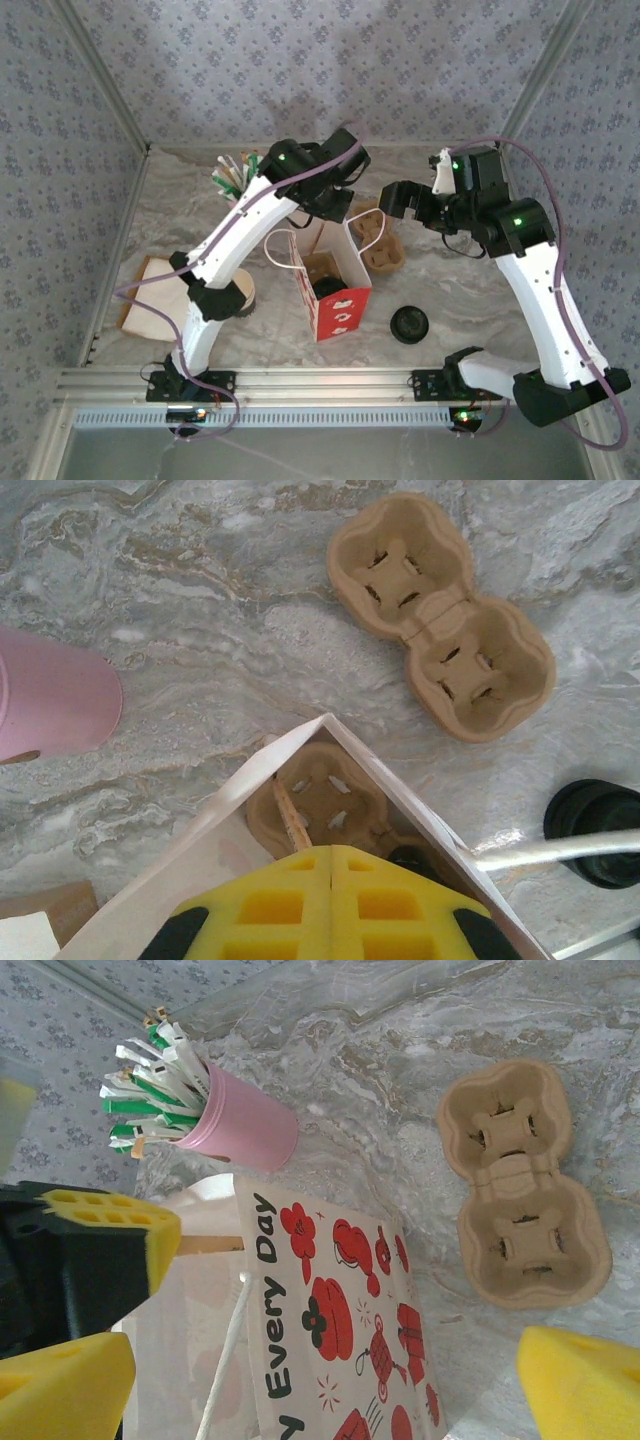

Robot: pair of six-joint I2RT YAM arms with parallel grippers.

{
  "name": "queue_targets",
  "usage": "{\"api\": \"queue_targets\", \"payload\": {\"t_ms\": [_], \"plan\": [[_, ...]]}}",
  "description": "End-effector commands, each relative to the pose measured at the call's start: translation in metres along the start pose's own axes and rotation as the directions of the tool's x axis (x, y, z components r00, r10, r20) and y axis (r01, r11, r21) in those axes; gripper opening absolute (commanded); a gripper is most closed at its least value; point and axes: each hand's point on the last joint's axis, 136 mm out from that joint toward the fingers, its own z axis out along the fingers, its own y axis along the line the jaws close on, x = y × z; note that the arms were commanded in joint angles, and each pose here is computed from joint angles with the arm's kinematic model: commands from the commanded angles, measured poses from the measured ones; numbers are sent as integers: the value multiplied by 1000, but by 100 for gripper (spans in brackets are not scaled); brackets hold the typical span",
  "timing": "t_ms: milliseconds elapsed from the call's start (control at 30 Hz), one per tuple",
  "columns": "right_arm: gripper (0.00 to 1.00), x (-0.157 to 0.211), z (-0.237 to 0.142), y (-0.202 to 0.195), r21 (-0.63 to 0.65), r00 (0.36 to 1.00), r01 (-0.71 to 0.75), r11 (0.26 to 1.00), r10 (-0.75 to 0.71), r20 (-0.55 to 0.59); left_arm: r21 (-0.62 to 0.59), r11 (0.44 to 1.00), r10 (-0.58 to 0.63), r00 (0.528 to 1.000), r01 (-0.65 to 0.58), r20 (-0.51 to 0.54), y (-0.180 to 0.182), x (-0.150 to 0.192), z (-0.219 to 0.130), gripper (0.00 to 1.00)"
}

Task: Pack the takeout coffee

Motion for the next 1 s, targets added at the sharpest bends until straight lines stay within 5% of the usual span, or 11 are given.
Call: {"api": "queue_targets", "payload": {"t_ms": [0,567,967], "plan": [[100,-1,2,1,-18,1000,20,1000,-20,-2,-103,992,55,986,-72,-156,18,36,7,0],[100,0,4,-5,-17,1000,2,1000,-2,-8,-102,995,0,988,-16,-157,27,45,25,5],[100,0,0,-4,-23,1000,-2,1000,1,-6,59,997,-37,998,41,-55,15,26,-3,40]]}}
